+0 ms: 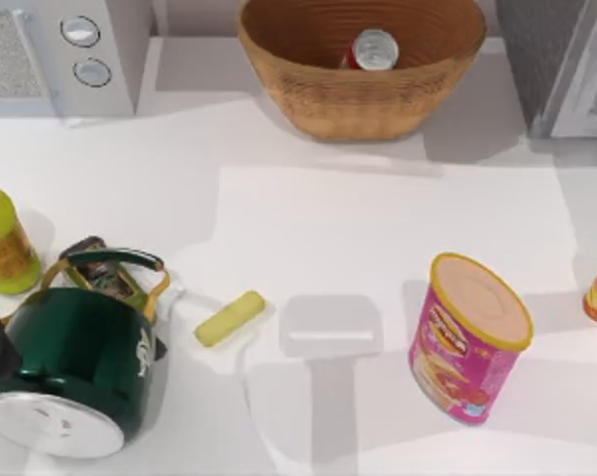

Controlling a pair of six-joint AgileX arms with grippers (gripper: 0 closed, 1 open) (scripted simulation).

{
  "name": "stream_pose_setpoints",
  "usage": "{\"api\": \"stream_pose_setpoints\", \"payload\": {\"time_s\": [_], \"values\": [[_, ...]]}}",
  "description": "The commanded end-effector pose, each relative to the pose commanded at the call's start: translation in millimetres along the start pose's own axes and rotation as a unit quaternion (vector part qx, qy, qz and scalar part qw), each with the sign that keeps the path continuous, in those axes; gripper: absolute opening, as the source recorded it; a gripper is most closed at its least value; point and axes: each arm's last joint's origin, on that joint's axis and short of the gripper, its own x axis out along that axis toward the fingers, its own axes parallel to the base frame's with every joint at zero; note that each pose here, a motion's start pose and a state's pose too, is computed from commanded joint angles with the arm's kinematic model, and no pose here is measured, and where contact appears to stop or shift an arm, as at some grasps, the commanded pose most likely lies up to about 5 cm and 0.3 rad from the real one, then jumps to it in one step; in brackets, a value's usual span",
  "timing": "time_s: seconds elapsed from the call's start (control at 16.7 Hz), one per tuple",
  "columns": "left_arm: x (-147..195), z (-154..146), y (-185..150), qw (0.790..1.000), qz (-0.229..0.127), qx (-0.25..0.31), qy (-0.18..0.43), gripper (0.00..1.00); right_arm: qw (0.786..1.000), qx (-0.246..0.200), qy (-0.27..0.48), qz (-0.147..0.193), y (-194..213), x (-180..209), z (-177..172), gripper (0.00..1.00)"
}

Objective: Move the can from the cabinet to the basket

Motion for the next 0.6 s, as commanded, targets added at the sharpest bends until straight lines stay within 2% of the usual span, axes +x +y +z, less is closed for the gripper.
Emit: {"api": "stream_pose_setpoints", "payload": {"time_s": [0.24,0.6], "values": [[0.0,0.0,0.0,1.000,0.000,0.000,0.000,1.00,1.000,-0.002,0.001,0.000,49.1,-20.1,-2.2,1.00],[0.0,0.0,0.0,1.000,0.000,0.000,0.000,1.00,1.000,-0.003,0.002,0.000,61.4,-28.2,-3.2,1.00]]}}
